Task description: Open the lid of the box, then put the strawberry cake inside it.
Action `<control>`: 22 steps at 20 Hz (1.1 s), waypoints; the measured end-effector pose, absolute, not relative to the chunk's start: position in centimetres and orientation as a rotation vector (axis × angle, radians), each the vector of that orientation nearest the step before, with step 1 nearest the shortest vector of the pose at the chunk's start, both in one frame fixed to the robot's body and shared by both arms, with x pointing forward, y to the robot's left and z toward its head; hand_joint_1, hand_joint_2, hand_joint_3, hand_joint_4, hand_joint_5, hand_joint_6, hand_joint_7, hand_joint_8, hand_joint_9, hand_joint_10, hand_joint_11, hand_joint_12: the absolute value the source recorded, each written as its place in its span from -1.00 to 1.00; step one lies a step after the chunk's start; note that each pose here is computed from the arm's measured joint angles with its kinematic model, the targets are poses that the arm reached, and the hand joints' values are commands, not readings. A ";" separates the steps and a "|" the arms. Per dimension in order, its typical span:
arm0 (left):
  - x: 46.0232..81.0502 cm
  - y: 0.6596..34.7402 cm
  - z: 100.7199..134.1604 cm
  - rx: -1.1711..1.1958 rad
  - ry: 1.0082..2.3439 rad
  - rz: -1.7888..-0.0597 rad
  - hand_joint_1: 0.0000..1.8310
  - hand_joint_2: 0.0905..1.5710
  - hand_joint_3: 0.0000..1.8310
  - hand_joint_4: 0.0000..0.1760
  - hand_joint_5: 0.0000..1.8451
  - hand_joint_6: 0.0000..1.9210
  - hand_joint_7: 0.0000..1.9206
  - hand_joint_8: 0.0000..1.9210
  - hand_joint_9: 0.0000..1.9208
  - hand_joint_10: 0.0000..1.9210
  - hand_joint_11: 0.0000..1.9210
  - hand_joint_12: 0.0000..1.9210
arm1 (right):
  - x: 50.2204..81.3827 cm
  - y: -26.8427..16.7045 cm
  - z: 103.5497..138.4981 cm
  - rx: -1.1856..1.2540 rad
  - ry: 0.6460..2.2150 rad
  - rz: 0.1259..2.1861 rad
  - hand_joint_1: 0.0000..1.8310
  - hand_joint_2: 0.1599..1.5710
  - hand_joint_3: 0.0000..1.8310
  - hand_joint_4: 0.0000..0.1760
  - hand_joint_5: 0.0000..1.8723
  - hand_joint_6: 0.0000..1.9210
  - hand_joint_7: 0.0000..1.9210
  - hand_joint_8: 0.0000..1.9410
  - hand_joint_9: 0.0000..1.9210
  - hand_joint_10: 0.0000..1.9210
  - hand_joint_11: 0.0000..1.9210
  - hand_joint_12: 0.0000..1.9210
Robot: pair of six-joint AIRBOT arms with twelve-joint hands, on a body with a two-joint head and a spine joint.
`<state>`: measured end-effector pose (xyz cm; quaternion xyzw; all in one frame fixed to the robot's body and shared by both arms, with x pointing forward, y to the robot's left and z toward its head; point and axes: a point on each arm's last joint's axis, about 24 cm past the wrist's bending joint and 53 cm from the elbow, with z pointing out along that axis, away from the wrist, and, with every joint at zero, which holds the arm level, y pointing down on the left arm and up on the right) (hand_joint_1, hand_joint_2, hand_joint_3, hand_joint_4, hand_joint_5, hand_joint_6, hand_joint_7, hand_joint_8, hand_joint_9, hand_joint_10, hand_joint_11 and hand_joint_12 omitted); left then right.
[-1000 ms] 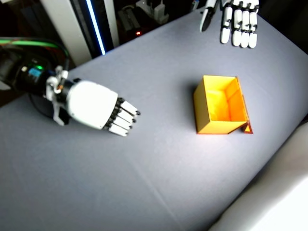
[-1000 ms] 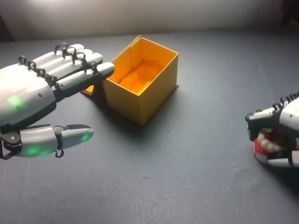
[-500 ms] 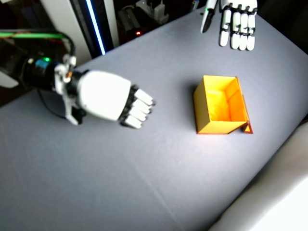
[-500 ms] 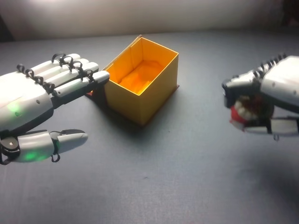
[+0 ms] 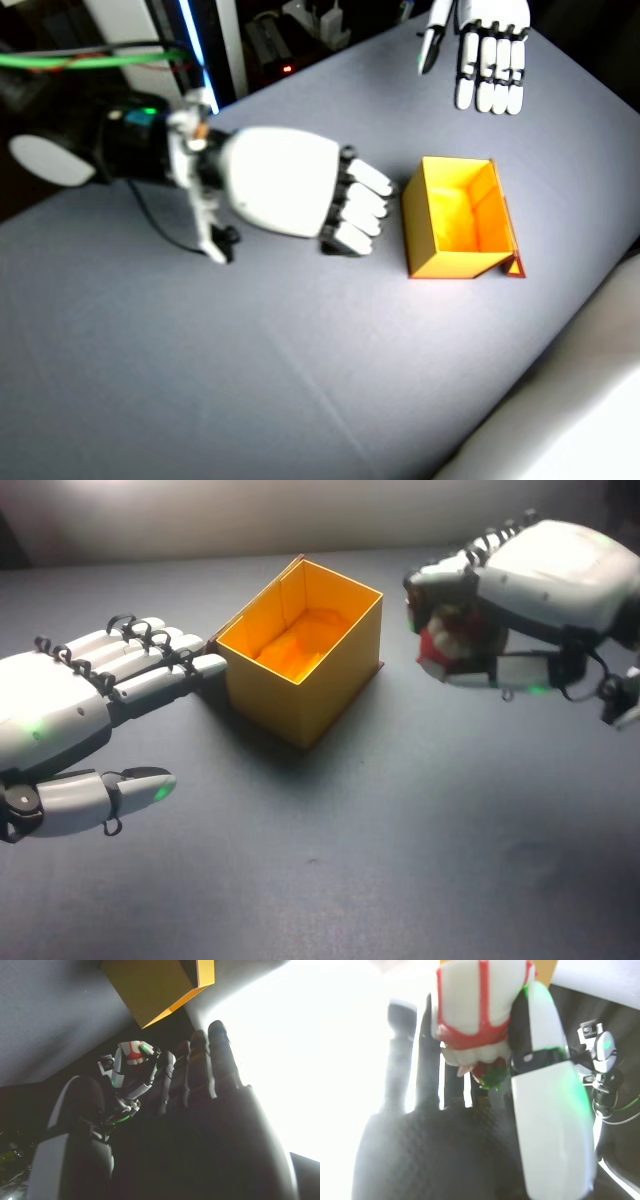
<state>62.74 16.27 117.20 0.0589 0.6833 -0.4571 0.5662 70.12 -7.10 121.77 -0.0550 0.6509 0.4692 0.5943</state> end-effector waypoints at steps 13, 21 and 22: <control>63.3 15.6 115.6 0.122 1.642 -1.089 -0.64 0.83 -1.00 -0.22 -0.99 -1.00 -1.00 -1.00 -1.00 -1.00 -1.00 -1.00 | 74.1 -1.3 124.9 -0.132 1.452 1.120 0.47 0.53 -1.00 -1.00 -0.31 0.30 -0.25 0.42 -0.17 0.62 -0.25 0.76; 63.7 15.5 114.9 0.102 1.654 -1.101 -0.62 0.82 -1.00 -0.28 -0.93 -0.98 -1.00 -1.00 -1.00 -1.00 -0.98 -0.99 | 75.7 2.3 123.9 -0.124 1.507 1.119 0.44 0.59 -1.00 -1.00 -0.41 0.45 -0.32 0.56 -0.27 0.71 -0.33 0.82; 63.7 15.6 115.0 0.099 1.654 -1.101 -0.62 0.82 -1.00 -0.19 -0.93 -0.98 -1.00 -1.00 -1.00 -1.00 -0.99 -0.98 | 75.7 2.5 123.8 -0.125 1.510 1.118 0.44 0.59 -1.00 -1.00 -0.37 0.43 -0.33 0.56 -0.28 0.72 -0.37 0.80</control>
